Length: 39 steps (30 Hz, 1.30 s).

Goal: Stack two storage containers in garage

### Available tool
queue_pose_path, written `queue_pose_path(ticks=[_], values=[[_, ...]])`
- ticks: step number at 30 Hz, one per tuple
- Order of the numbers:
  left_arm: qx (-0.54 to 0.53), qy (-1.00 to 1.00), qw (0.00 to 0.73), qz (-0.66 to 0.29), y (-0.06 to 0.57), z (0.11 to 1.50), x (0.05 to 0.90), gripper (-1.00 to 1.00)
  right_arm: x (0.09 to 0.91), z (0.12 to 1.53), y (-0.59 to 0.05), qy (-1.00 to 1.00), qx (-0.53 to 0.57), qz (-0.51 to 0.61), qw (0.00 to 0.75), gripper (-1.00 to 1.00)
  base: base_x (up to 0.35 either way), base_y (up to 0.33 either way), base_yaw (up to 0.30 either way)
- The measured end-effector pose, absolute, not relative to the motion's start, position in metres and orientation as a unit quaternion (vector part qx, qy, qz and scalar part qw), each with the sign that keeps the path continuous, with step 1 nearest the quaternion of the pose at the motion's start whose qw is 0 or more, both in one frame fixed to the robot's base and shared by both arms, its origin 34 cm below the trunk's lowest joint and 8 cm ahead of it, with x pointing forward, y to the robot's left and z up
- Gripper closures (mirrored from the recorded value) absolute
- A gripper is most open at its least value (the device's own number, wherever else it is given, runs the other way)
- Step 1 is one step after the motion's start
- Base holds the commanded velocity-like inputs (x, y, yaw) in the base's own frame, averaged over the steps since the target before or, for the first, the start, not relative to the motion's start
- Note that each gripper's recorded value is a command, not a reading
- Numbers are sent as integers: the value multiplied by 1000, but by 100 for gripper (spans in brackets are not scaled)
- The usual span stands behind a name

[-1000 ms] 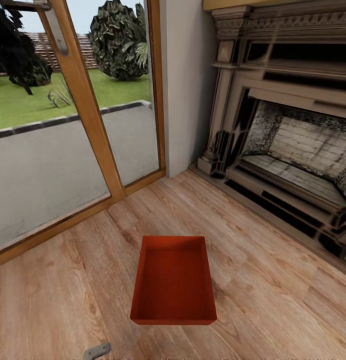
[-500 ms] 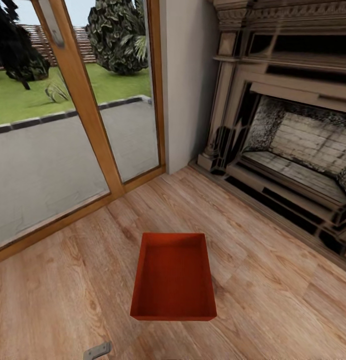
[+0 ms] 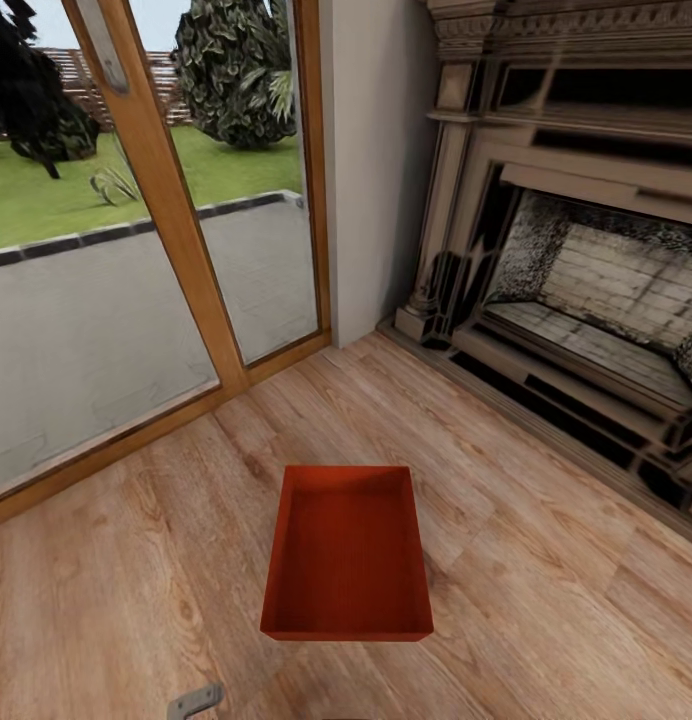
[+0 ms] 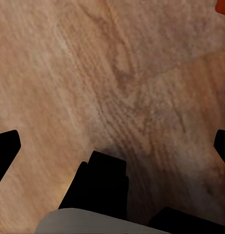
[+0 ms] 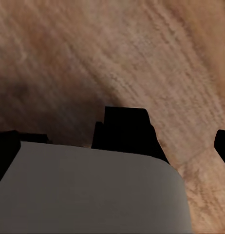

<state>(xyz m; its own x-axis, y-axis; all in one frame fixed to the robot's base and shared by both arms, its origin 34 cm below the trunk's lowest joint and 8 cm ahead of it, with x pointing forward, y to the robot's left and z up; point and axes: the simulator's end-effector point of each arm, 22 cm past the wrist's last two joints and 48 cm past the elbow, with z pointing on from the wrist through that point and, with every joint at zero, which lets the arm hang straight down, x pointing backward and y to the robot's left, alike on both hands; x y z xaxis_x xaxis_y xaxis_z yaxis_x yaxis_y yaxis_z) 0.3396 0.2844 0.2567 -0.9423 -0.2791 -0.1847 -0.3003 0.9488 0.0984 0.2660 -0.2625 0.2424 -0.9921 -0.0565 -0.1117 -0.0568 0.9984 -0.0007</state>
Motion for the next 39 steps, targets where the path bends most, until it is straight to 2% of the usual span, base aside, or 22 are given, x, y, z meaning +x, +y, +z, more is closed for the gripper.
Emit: queue_pose_path(ticks=[2, 5, 7, 16, 20, 24, 29, 39], values=[[-148, 983, 94, 62, 285, 259, 348, -100, 270, 243, -264, 998, -28, 0, 60, -100, 0, 0, 0], [-147, 977, 143, 52, 286, 278, 401, -100, 332, 255, -257, 992, -31, 6, 122, -100, 0, 0, 0], [-146, 967, 203, 53, 289, 313, 502, -100, 424, 280, -268, 986, -13, -20, 165, -100, 0, 0, 0], [-135, 970, 195, 44, 281, 338, 580, -100, 593, 329, -290, 969, 29, -56, 239, -100, 0, 0, 0], [-131, 975, 178, 40, 270, 337, 610, -100, 612, 321, -283, 973, 35, -52, 223, -100, 0, 0, 0], [-115, 982, 144, 44, 251, 323, 604, -100, 617, 319, -265, 968, 39, -40, 244, -100, 0, 0, 0], [-89, 976, 184, 71, 256, 319, 610, -100, 622, 320, -257, 965, 34, -37, 258, -100, 0, 0, 0], [-86, 975, 193, 74, 258, 319, 612, -100, 615, 316, -237, 967, 32, -21, 251, -100, 0, 0, 0]])
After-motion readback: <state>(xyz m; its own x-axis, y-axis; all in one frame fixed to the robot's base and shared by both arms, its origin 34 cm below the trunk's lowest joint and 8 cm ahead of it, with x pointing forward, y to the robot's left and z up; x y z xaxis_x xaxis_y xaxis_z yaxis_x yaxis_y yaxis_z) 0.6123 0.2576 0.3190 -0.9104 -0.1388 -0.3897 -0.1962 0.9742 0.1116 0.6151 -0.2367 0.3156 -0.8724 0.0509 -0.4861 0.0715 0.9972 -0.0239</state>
